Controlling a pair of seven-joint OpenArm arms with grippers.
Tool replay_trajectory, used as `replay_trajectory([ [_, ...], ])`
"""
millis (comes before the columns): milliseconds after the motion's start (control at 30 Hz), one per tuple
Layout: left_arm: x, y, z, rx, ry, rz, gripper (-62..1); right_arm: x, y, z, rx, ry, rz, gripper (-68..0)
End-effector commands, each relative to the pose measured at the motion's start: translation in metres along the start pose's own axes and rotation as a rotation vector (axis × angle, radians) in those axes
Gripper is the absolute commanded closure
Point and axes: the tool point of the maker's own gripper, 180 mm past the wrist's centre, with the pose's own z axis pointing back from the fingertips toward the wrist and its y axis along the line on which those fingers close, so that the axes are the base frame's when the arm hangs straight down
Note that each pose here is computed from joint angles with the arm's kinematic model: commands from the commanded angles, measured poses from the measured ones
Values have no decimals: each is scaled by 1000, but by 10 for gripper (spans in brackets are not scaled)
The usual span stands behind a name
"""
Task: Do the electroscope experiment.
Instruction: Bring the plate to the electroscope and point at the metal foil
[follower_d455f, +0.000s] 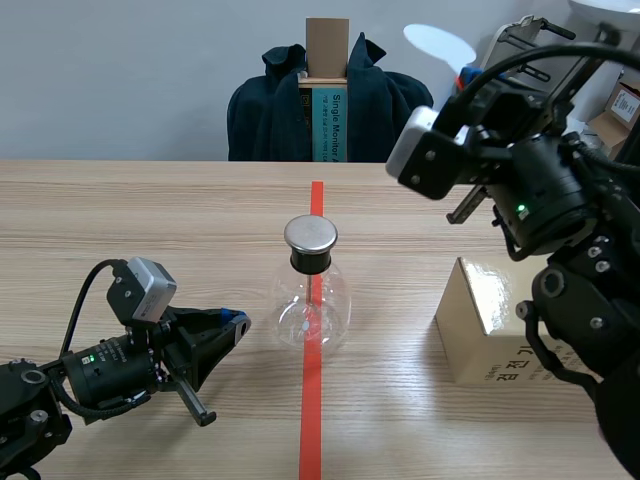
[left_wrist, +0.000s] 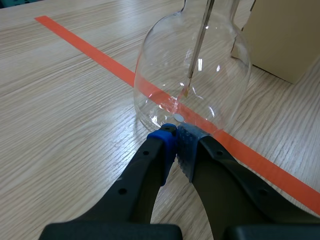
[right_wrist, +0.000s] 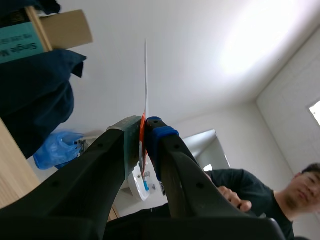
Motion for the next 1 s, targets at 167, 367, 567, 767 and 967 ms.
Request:
replay_trajectory([
  [167, 15, 1, -6, 2, -52, -2, -32, 8, 18, 9, 49, -41, 24, -8],
  [367, 15, 1, -6, 2, -52, -2, -32, 21, 36, 30, 103, -89, 46, -8],
  [567, 15, 2, -6, 4, -52, -4, -32, 28, 49, 43, 147, -111, 54, -8],
  [767, 15, 2, -6, 4, -52, -4, -32, 38, 59, 54, 185, -157, 66, -8],
  [967, 15, 2, -6, 4, -52, -4, -32, 46, 64, 60, 207, -203, 82, -8],
])
